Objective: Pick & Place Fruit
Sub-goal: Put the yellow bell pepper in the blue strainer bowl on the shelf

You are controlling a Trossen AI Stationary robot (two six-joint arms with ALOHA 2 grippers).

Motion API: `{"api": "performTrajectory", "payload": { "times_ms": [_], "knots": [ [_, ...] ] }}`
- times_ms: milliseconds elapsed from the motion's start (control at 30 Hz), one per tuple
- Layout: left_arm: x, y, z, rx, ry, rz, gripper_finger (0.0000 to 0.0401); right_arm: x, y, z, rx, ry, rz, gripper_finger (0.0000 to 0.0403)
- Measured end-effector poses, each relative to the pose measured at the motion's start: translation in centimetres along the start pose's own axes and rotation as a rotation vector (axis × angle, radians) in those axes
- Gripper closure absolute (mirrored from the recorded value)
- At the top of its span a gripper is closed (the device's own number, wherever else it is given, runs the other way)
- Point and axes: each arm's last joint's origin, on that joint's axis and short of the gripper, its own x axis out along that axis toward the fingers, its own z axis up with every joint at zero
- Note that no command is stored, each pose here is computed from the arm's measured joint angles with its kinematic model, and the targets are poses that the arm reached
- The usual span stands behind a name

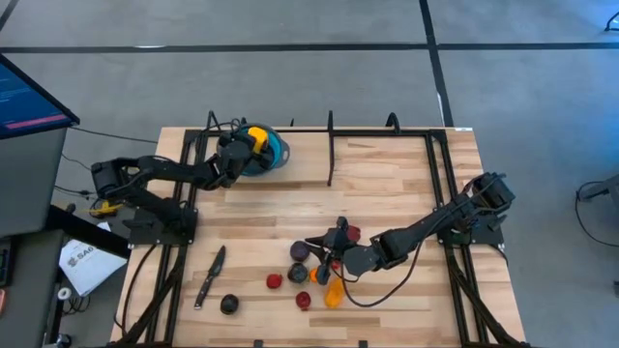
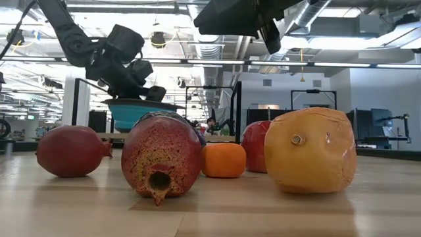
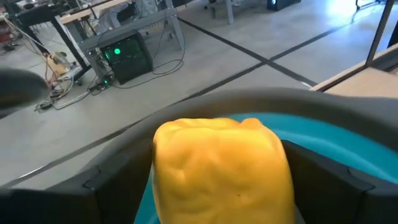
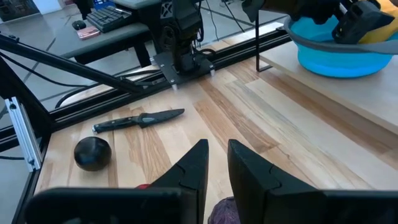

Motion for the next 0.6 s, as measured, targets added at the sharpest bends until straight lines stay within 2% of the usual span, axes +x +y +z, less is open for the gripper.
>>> {"api": "performTrajectory", "payload": {
  "times_ms": [200,600],
  "knots": [
    [0.0,-0.1,-0.2,0.011,0.013,-0.050,0.0054,0.0,0.0,0.0,0.000,0.000,0.000,0.0347],
    [-1.0,0.6,1.4,0.021,-0.051,-0.056,0.0056,0.0,0.0,0.0,0.000,0.000,0.000,0.0347]
  ]
}}
